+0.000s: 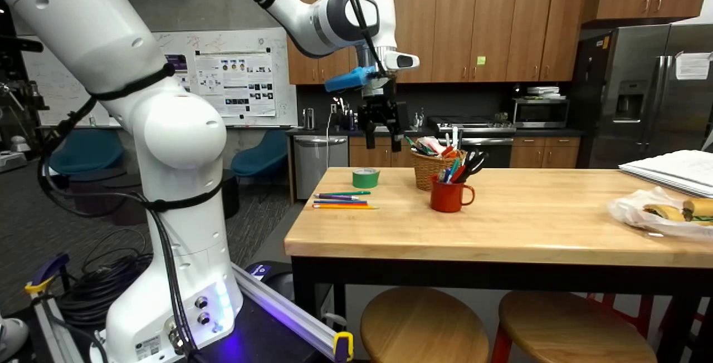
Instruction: Place the green masking tape upright.
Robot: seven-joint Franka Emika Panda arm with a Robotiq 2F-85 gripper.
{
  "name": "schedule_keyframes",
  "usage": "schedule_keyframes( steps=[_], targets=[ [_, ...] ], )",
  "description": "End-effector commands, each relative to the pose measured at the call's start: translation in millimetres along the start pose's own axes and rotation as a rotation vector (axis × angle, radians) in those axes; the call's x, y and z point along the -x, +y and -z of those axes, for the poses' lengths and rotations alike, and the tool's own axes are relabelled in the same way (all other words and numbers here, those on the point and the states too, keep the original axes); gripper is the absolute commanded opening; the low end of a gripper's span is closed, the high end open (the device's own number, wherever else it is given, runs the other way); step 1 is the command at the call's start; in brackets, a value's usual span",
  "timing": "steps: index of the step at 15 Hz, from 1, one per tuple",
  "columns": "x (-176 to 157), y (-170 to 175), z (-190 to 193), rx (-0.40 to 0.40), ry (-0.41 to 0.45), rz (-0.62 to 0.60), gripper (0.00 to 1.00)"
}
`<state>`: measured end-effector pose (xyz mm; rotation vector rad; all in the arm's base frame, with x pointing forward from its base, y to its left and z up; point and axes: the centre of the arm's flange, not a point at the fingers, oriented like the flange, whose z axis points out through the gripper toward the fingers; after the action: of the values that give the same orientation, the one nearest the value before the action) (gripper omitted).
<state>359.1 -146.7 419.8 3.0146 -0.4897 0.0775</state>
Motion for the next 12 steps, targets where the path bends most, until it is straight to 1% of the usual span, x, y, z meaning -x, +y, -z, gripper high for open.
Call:
schedule_keyframes(
  steps=[1, 7, 9, 12],
  targets=[
    [17.1, -33.7, -18.8, -0.020, 0.039, -0.043, 1.00],
    [11.7, -100.2, -42.5, -0.057, 0.110, -0.123, 1.00],
    [5.7, -122.4, -50.3, -0.056, 0.144, -0.177, 1.00],
    [-0.8, -152.9, -66.0, -0.051, 0.155, -0.263, 1.00]
  ],
)
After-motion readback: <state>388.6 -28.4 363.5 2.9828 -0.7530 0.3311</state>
